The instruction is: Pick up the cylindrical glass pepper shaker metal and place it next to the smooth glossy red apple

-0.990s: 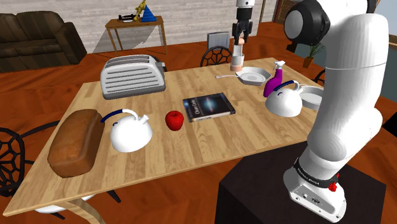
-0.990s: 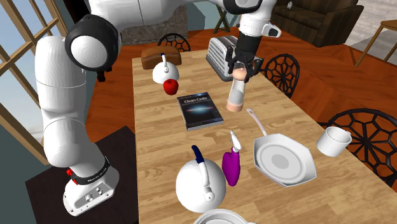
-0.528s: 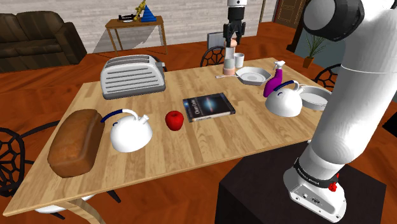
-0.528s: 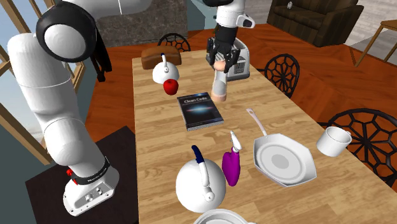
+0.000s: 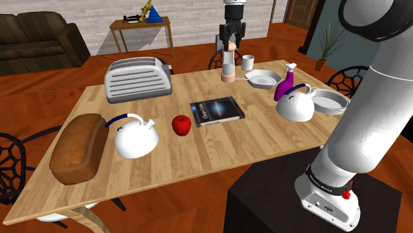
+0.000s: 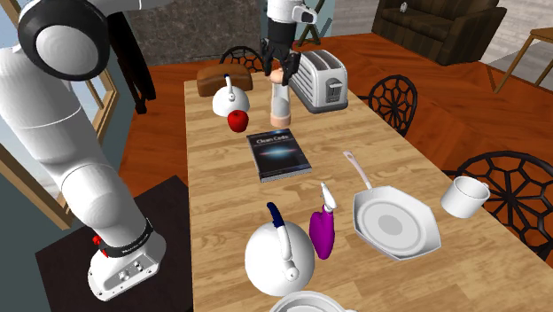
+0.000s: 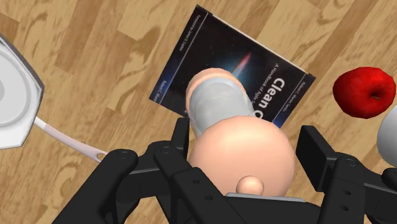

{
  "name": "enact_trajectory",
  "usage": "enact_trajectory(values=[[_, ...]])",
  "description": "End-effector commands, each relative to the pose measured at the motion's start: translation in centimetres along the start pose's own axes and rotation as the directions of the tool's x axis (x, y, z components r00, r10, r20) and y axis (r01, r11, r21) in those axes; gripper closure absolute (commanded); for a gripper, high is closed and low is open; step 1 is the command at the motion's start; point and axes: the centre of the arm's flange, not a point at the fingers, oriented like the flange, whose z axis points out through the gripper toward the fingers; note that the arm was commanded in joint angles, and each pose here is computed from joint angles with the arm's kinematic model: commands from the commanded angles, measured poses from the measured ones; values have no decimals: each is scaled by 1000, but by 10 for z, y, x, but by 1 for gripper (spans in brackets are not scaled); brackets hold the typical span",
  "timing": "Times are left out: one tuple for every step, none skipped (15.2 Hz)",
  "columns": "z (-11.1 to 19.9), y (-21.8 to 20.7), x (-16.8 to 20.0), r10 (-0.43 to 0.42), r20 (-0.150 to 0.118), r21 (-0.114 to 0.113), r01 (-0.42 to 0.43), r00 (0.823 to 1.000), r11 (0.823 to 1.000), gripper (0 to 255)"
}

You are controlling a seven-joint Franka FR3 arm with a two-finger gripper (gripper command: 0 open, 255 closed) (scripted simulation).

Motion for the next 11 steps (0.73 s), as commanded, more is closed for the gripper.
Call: enact_trajectory(values=[[-1,-26,-3,1,0,0,-1,1000,1000,255],[-2,-39,-6,1,0,0,-1,1000,1000,255],[-3,-52,-8,1,0,0,-1,1000,1000,255],[-4,-65,-10,1,0,0,-1,1000,1000,255],[-4,-77,-13,1,0,0,-1,1000,1000,255],[-5,-90,-15,1,0,0,-1,1000,1000,255],[-6,-103,-18,1,0,0,-1,1000,1000,255],[-7,-116,-20,1,0,0,-1,1000,1000,255],[-8,-129,-23,1,0,0,-1,1000,1000,255],[-8,-142,-25,1,0,0,-1,1000,1000,255],[-9,-155,-28,1,0,0,-1,1000,1000,255]])
